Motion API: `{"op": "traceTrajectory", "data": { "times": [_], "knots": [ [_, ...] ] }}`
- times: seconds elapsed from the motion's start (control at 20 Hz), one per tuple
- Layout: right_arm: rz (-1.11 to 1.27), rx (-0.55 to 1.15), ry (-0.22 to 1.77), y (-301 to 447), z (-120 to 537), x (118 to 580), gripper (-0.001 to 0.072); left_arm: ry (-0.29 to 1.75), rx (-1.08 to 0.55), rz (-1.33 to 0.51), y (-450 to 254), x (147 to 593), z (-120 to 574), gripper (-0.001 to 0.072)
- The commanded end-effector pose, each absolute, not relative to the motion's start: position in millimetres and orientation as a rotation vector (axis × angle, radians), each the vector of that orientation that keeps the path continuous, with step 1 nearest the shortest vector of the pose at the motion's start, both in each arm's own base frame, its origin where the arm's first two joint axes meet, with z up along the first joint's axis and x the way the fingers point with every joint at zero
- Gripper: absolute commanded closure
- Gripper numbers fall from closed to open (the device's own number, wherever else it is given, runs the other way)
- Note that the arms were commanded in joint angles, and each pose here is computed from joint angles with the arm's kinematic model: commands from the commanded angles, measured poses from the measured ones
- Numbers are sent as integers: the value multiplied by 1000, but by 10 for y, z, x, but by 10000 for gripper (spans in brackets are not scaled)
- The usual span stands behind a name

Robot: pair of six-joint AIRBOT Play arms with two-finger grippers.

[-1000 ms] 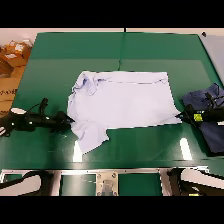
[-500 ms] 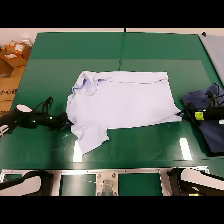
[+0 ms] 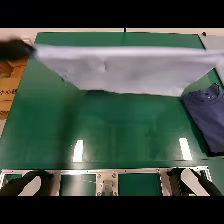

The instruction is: Fold the shirts.

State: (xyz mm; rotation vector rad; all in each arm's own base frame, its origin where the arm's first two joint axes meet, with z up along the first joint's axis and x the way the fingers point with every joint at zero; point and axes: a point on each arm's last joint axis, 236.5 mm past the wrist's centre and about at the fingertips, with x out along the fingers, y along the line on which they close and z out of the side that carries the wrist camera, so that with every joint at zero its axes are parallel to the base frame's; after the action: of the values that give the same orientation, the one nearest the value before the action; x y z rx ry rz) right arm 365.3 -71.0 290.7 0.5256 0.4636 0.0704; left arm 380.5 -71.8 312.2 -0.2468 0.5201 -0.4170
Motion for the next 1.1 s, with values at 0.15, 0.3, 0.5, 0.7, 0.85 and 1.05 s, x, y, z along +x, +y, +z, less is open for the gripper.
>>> {"op": "traceTrajectory", "data": {
  "times": [0.15, 0.3, 0.5, 0.7, 0.85, 1.05],
  "knots": [
    [46, 287, -178, -68, 5388, 2472, 699, -234, 59, -439, -1047, 1875, 5930, 681],
    [13, 194, -264, 121, 5661, 2099, 699, -200, 45, -459, -1111, 1718, 5887, 681],
    [-4, 211, -211, 27, 5483, 2203, 699, -8, -19, -452, -1033, 2128, 5408, 681],
    [-10, 354, -23, -357, 4690, 2767, 699, 225, -149, -436, -885, 2909, 4616, 681],
    [49, 488, 173, -552, 3728, 3365, 699, 373, -236, -451, -823, 3568, 3950, 681],
    [67, 603, 437, -561, 2110, 4256, 698, 594, -349, -484, -859, 4494, 2739, 680]
  ]
}}
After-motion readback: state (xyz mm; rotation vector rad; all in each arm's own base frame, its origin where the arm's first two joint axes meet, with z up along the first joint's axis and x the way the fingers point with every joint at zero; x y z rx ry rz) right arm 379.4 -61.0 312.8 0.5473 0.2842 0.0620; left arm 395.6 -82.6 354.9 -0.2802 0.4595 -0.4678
